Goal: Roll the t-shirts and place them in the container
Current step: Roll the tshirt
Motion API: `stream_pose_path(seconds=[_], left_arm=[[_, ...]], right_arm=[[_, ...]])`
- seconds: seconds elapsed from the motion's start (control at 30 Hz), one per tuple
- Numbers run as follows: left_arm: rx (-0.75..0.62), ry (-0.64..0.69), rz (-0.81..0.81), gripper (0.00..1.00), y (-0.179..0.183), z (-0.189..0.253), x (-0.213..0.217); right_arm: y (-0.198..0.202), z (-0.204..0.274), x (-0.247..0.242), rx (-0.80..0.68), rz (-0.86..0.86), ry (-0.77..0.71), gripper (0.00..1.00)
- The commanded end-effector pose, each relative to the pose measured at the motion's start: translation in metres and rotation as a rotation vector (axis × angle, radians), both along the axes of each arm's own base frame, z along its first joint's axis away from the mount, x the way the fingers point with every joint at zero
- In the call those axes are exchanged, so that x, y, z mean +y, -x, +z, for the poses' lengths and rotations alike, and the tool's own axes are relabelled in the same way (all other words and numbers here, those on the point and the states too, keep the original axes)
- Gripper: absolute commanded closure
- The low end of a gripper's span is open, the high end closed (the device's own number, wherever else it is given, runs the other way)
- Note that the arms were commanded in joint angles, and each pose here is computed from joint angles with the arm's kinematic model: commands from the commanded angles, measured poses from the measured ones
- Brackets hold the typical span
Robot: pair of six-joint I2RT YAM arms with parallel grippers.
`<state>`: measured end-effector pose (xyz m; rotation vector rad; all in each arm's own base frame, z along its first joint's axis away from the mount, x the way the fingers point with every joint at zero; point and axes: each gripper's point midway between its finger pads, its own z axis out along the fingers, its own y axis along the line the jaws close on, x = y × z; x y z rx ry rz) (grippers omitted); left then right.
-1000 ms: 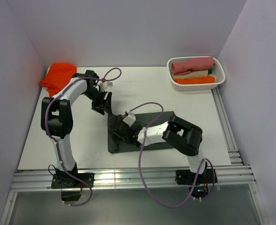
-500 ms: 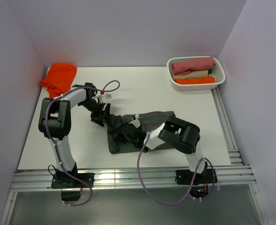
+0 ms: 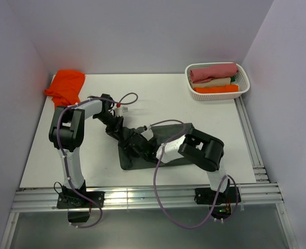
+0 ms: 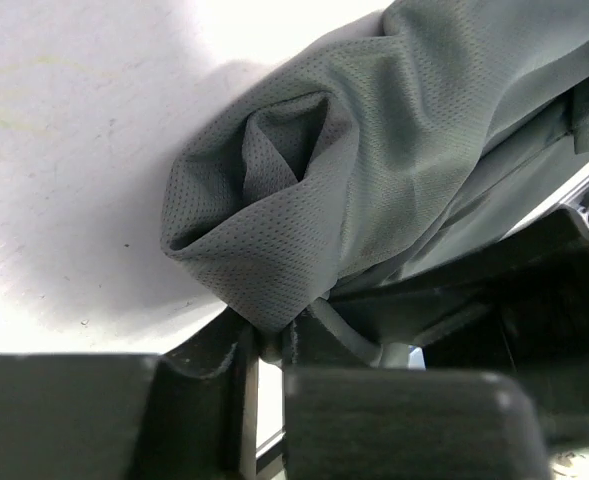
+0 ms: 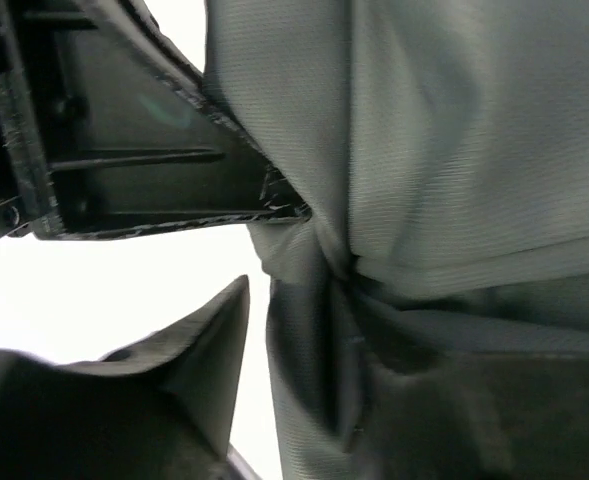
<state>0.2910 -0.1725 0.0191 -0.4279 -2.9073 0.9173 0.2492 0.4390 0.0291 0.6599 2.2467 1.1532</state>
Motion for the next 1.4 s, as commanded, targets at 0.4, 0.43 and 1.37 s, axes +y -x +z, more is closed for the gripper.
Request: stream_pose_path(seconds=[0.4, 0.43, 1.37], left_arm=[[-0.091, -0.136, -0.038, 1.00, -0.015, 0.008, 0.010], [-0.089, -0.135, -0.038, 1.00, -0.015, 0.008, 0.010], [-0.092, -0.167, -0.047, 1.00, -0.016, 0.004, 0.000]], right_arm=[[0.023, 0.015, -0.043, -0.057, -0.036, 0.688, 0.43], [0.024, 0.021, -0.039, -0.071, -0.036, 0.689, 0.42], [0.104, 0.013, -0.006, -0.021, 0.174, 0.465, 0.77]])
